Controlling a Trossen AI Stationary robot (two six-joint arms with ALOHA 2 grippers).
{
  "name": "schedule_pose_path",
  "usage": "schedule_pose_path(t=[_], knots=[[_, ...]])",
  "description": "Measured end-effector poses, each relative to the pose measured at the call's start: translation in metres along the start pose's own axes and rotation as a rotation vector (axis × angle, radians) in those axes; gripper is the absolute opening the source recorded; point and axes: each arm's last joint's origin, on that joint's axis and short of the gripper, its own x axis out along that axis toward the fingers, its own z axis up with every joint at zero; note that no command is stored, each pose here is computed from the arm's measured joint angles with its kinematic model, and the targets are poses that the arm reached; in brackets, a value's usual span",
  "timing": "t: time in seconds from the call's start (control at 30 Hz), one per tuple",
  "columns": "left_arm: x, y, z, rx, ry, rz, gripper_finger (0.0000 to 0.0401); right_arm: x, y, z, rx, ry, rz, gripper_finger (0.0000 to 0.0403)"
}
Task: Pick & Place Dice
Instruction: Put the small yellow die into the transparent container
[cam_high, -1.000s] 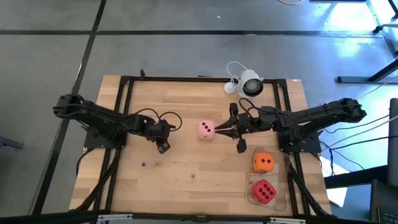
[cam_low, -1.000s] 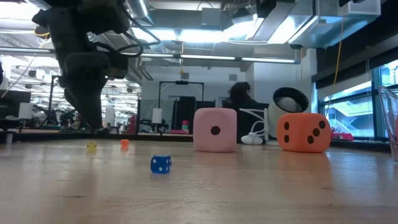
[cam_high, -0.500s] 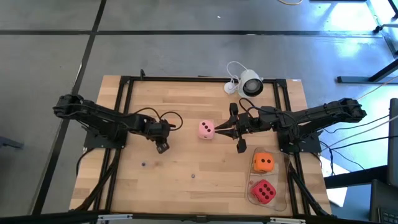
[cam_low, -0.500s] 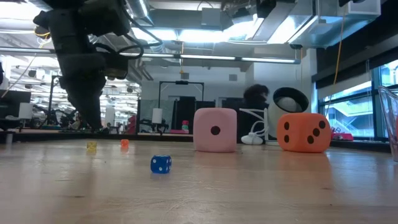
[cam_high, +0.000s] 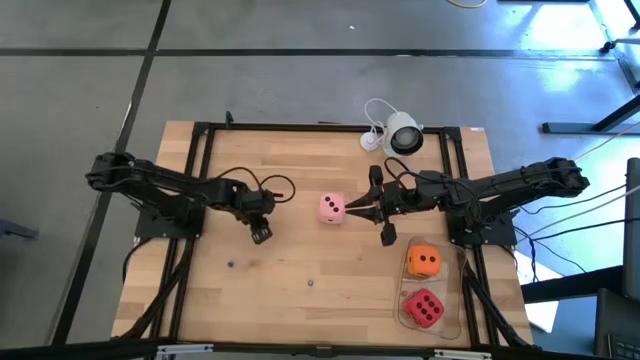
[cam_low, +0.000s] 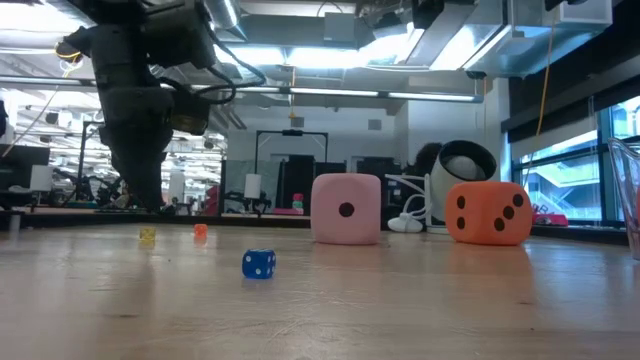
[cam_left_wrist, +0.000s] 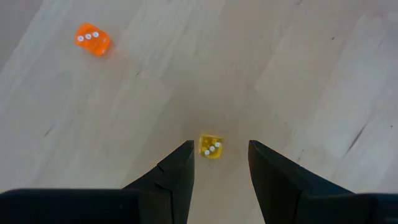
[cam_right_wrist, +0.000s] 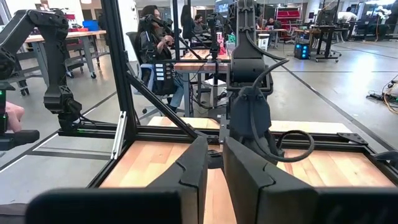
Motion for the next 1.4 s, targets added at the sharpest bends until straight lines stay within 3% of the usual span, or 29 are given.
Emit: schedule_pose_path(t=[0.53, 0.83, 1.23, 1.4], knots=[[0.04, 0.005, 0.001, -0.009, 0.154, 0.034, 0.0143, 0.0, 0.0, 0.0, 0.004, 0.0, 0.004, 0.0055], [0.043, 0.005, 0.0, -0.017, 0.155, 0.047, 0.0139, 0.0, 0.0, 0.0, 0.004, 0.0, 0.004, 0.0055], [0.044, 0.004, 0.002, -0.046, 0.141, 0.025, 0.003, 0.0, 0.0, 0.001, -0.014, -0.009, 0.003, 0.0055], [0.044, 0.002, 0.003, -0.049, 0.135, 0.012, 0.0016, -0.006, 0.001, 0.012, -0.056, -0.09, 0.0, 0.0055]])
